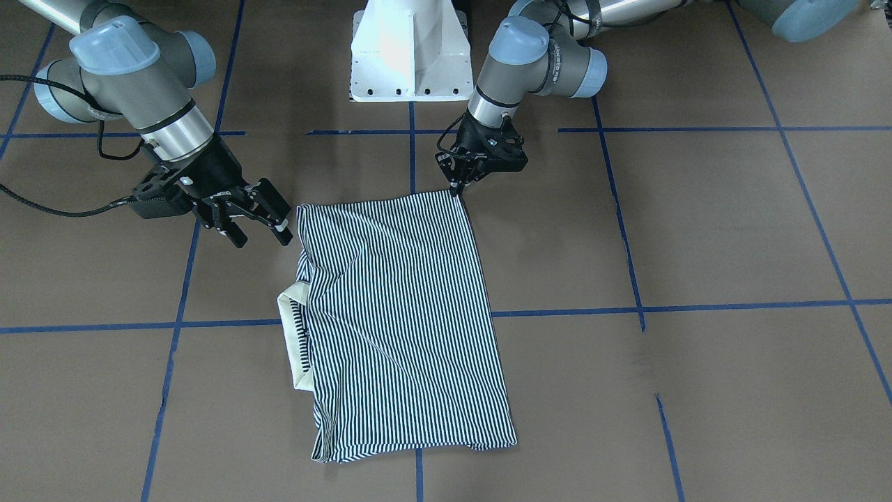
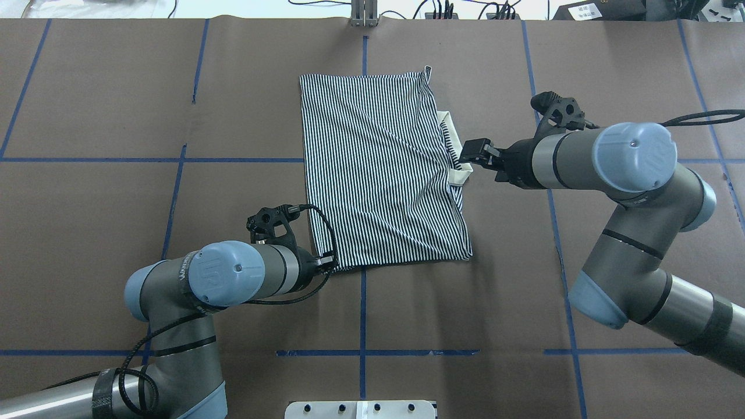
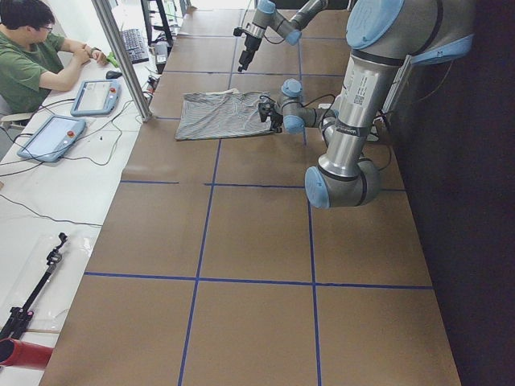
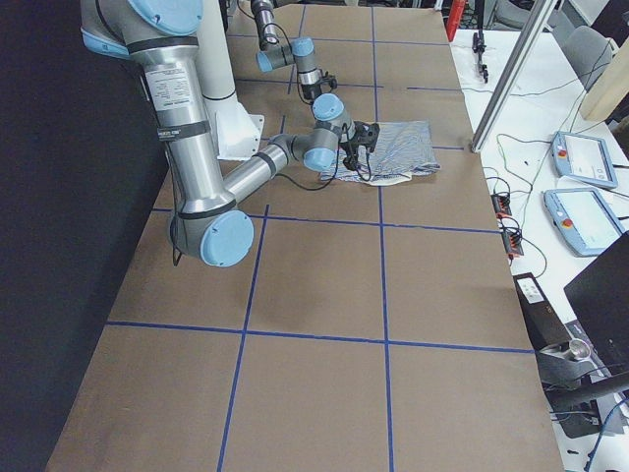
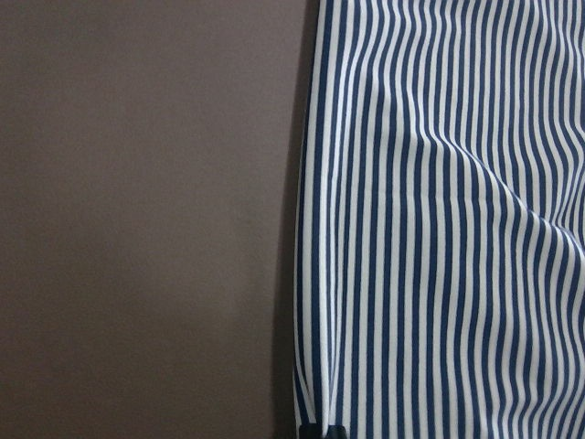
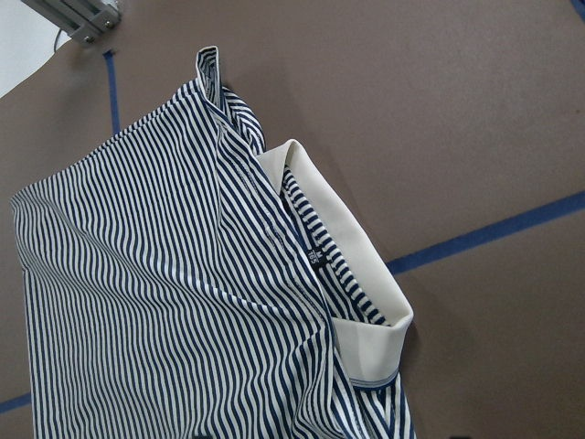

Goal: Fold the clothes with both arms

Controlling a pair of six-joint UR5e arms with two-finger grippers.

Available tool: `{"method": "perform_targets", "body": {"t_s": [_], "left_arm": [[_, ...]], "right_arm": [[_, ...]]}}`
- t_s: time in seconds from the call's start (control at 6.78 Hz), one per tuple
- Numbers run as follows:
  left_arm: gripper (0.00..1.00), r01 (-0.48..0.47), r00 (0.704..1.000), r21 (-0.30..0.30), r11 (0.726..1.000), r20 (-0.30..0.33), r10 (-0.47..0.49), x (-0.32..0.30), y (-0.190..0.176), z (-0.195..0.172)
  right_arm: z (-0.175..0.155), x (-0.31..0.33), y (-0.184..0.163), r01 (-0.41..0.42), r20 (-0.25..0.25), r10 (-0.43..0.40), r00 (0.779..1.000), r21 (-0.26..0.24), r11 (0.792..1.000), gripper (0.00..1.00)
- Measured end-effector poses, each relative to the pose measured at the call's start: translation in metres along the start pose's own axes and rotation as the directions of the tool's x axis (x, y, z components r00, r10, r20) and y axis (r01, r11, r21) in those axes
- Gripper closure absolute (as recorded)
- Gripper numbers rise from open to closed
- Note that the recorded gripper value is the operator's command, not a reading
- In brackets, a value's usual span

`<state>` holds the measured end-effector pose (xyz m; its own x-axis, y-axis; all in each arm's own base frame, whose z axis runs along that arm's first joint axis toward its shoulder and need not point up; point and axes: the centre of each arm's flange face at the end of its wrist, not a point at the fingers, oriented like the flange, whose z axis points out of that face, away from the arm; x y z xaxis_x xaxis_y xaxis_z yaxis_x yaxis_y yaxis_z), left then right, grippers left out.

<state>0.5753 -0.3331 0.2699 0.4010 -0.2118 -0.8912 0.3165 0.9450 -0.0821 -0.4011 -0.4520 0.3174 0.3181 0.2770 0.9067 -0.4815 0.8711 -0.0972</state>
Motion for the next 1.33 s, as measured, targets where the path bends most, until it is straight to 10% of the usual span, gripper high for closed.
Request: {"method": "perform_targets", "body": {"t_s": [0.59, 1.33], "left_arm": [[1.00, -0.001, 1.000, -0.001, 1.000, -0.017, 0.001, 0.005, 0.000, -0.007], [1.00, -0.001, 0.999, -0.007, 1.000, -0.033, 0.001, 0.010, 0.002, -0.012]], "right_arm": [[0.040, -0.051, 0.080, -0.153, -0.234, 0.161, 0.959, 0.050, 0.987, 0.18], [0.066, -0.062, 0.139, -0.137, -0.371, 0.159, 0.915, 0.084, 0.987, 0.20]]}}
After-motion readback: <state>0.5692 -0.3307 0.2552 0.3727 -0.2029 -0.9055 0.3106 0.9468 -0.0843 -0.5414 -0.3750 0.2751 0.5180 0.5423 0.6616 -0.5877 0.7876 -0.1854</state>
